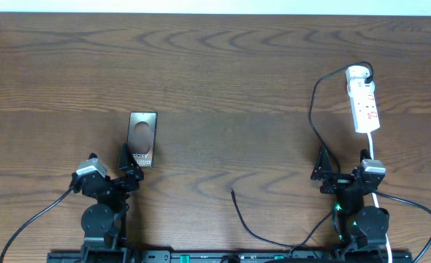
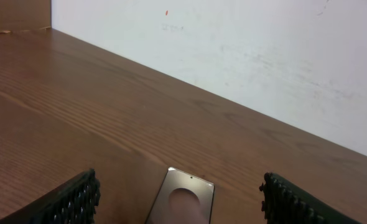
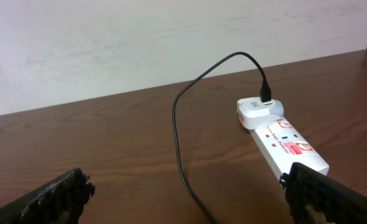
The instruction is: Plug charger to phone and switch on socket
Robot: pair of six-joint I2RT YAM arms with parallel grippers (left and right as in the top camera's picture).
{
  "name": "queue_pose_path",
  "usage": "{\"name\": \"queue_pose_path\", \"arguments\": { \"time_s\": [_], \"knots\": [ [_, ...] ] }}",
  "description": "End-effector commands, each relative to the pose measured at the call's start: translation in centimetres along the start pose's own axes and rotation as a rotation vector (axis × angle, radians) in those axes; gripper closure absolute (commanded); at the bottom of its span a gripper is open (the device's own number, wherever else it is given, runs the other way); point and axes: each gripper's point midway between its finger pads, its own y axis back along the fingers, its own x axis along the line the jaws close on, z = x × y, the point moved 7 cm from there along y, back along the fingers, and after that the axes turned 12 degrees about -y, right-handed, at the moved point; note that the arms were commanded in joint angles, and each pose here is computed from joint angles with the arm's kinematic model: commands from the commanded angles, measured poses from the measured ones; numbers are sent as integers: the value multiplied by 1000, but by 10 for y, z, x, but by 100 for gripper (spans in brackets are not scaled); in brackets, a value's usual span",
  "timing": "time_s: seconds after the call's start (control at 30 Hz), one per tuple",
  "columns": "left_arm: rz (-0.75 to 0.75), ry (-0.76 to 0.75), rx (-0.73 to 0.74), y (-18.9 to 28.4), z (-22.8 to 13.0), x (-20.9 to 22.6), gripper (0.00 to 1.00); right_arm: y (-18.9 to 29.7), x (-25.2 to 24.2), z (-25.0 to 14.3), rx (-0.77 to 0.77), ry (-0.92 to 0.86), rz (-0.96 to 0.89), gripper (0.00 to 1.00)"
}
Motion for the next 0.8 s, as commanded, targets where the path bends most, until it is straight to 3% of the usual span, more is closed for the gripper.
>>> {"name": "queue_pose_path", "arguments": {
  "time_s": [0.0,0.53,0.77],
  "knots": [
    [33,-22,55,-2,-15,4,18,0,1,-1,4,12,10,1],
    [36,-20,38,-1,-11,5,18,0,1,-1,4,12,10,1],
    [7,-53,11,7,28,-2,18,0,1,-1,4,12,10,1]
  ]
}}
